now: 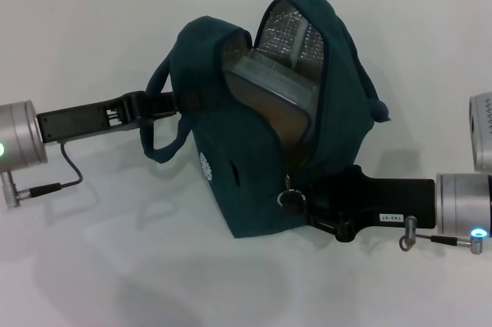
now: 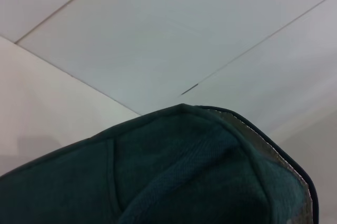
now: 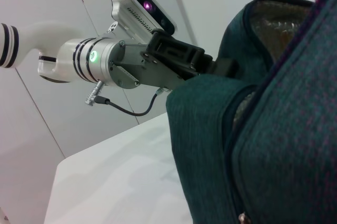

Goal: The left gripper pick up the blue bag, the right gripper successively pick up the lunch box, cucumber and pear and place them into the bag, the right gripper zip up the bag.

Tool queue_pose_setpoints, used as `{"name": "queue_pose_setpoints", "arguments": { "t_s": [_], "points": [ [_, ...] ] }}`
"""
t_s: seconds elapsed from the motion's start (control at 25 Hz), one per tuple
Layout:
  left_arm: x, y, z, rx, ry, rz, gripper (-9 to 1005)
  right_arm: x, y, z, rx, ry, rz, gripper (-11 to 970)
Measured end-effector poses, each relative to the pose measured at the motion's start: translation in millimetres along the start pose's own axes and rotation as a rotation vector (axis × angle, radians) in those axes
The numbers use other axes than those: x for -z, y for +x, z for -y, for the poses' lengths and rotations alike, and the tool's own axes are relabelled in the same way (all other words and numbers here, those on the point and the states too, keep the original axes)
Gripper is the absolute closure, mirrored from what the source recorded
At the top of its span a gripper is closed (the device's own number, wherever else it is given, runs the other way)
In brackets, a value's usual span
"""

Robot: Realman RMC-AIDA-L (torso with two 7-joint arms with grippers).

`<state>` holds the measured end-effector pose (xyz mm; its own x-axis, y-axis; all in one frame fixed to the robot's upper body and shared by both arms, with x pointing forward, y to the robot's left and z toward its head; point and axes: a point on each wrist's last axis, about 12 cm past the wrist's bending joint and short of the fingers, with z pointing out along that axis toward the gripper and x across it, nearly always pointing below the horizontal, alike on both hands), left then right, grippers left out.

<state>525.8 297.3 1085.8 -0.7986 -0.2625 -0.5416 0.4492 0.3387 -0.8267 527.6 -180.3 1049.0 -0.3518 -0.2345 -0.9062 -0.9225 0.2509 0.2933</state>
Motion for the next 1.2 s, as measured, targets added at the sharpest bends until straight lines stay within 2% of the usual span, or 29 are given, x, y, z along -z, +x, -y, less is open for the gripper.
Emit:
{"name": "queue_pose_setpoints", "arguments": {
  "t_s": [0.84,0.96,1.2],
  "points": [
    [-1.2,1.6,1.2,0.003,0.012,-0.004,929,-0.8,6.7,-0.8,-0.003,0.011,-0.029,834],
    [-1.0,1.8,1.2,0.003,0.012,-0.004,929,-0.8,6.3,-1.5,-0.003,0.006,-0.025,919],
    [0.9,3.7,0.4,0.008,0.008,0.000,929,2.5,7.5,-2.6,-0.009,0.011,-0.012,952]
  ]
}}
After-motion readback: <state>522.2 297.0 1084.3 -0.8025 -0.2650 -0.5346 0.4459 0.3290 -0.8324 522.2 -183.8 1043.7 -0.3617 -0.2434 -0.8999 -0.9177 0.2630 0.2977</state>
